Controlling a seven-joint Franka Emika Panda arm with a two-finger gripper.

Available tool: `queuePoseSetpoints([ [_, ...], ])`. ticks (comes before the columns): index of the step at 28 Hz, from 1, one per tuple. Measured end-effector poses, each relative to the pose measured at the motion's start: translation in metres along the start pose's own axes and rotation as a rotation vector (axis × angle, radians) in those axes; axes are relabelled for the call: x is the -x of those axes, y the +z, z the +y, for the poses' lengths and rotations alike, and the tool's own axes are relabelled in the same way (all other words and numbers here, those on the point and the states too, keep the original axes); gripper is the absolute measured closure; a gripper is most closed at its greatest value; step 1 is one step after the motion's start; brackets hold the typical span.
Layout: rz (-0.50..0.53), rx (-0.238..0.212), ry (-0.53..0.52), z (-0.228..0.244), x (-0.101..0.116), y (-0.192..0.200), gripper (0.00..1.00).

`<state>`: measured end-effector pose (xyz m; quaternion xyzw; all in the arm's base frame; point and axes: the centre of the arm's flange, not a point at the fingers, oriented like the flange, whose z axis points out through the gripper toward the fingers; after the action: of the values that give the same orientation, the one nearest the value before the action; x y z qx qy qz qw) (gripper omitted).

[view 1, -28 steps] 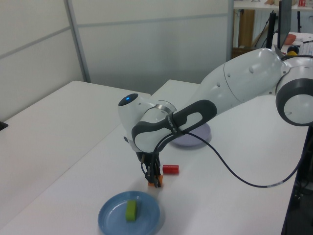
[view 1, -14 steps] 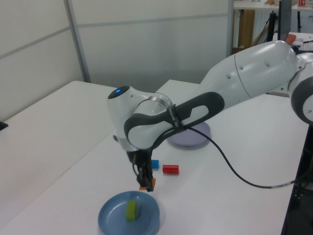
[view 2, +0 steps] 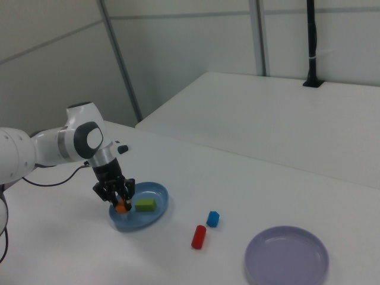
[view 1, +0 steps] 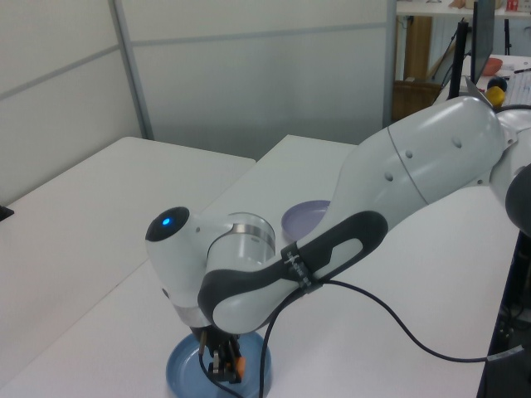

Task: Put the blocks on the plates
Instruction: 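Carry the orange block onto the light blue plate and release, then move the gripper over the blue cube and lower it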

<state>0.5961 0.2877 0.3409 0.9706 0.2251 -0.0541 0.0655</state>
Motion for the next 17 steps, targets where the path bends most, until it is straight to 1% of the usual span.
queuePoseSetpoints([
  [1,0.001,0.002,0.002,0.001,-0.001,0.003,0.56],
  [2,0.005,0.002,0.005,0.003,-0.003,0.007,0.50],
  [3,0.009,0.003,0.008,0.005,-0.004,0.009,0.48],
  [5,0.016,0.010,0.008,0.008,-0.006,0.012,0.48],
  [7,0.020,0.020,0.006,0.011,-0.007,0.012,0.44],
  [8,0.021,0.025,0.006,0.012,-0.007,0.012,0.40],
  [10,0.025,0.027,0.010,0.014,-0.007,0.010,0.35],
  [13,0.044,0.030,0.028,0.025,-0.008,-0.001,0.24],
  [14,0.059,0.031,0.044,0.035,-0.008,-0.010,0.17],
  [16,0.075,0.030,0.075,0.055,-0.005,-0.021,0.12],
  [17,0.082,0.029,0.094,0.068,-0.003,-0.025,0.05],
])
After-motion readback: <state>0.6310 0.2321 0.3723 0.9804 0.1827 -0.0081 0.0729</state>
